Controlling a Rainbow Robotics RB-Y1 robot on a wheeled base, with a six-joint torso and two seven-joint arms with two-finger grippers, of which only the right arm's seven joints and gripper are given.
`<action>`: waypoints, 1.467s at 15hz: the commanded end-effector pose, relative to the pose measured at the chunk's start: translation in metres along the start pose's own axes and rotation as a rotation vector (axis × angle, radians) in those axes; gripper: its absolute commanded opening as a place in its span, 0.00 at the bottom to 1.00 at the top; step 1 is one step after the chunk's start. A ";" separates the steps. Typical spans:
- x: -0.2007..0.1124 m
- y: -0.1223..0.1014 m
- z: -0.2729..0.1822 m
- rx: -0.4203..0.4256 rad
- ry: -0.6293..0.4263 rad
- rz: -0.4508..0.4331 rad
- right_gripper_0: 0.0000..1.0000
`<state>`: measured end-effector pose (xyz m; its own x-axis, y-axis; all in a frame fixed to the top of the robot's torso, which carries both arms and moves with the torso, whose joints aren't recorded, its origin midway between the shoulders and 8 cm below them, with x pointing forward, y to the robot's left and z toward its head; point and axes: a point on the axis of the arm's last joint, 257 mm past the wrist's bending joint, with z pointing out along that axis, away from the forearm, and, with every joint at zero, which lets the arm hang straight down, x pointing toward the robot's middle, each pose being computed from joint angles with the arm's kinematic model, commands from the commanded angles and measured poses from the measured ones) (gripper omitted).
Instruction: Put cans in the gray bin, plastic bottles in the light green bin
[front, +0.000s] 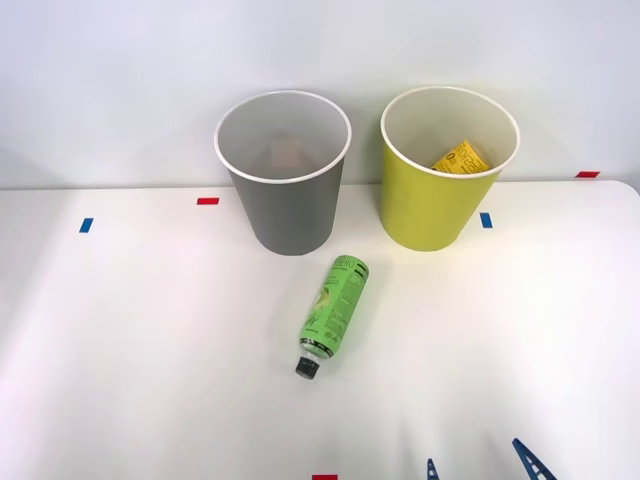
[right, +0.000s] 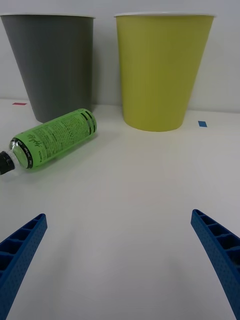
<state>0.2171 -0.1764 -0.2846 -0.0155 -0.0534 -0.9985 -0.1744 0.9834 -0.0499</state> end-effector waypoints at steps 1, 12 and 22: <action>0.000 0.000 0.000 0.000 0.000 0.000 1.00; 0.000 0.000 0.000 0.000 0.000 0.000 1.00; 0.000 0.000 0.000 0.000 0.000 0.000 1.00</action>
<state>0.2171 -0.1764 -0.2846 -0.0155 -0.0534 -0.9985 -0.1744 0.9834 -0.0499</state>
